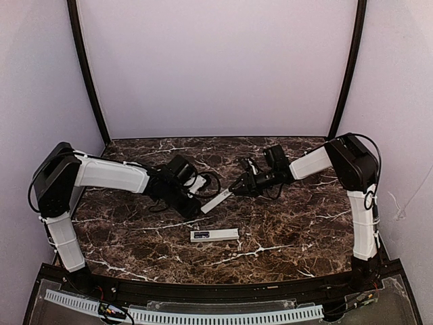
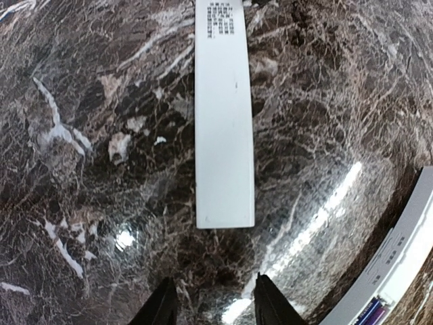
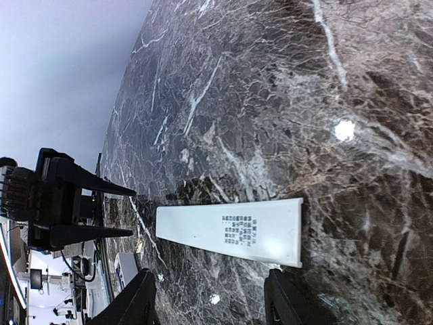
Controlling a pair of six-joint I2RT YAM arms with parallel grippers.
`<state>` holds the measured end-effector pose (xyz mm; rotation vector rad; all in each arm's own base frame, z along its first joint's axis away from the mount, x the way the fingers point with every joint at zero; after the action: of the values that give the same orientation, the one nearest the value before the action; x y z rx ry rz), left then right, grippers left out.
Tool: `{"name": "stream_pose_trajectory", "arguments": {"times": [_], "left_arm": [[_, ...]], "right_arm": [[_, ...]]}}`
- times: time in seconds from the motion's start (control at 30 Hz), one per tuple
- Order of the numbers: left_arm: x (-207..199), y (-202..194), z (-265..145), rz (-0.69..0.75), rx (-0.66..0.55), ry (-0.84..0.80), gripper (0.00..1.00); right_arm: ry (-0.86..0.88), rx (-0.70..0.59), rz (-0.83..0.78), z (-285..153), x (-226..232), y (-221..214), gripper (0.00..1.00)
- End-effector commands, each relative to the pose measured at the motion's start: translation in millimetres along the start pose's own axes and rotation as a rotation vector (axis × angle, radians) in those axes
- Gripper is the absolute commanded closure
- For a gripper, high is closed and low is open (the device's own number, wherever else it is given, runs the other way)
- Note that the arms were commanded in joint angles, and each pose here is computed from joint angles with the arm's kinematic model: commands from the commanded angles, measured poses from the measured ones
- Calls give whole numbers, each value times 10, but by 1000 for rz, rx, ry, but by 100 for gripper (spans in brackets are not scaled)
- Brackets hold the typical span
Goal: Load the batteries into the remote control
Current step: Hold the battery cover at the center of the board.
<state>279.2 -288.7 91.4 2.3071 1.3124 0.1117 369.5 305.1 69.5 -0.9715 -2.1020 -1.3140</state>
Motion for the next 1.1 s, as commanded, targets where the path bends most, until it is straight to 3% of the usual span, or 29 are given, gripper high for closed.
{"name": "stream_pose_trajectory", "arguments": {"times": [0.0, 1.07], "left_arm": [[-73, 223, -65, -20, -64, -44, 61], [72, 209, 302, -5, 35, 41, 65]], "right_arm": [[-4, -38, -33, -163, 40, 111, 45], [16, -38, -35, -97, -111, 256, 45]]}}
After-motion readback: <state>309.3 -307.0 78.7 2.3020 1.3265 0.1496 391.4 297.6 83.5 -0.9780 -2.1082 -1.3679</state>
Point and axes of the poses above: each gripper's point midway between its finger pads, its own z axis out along the fingers, its own x axis along the line the jaws close on, y = z × x, the point moved 6 cm from there along -z, back along the fingers, and after that the axes turned 14 degrees about -z, right-handed, at the moved point
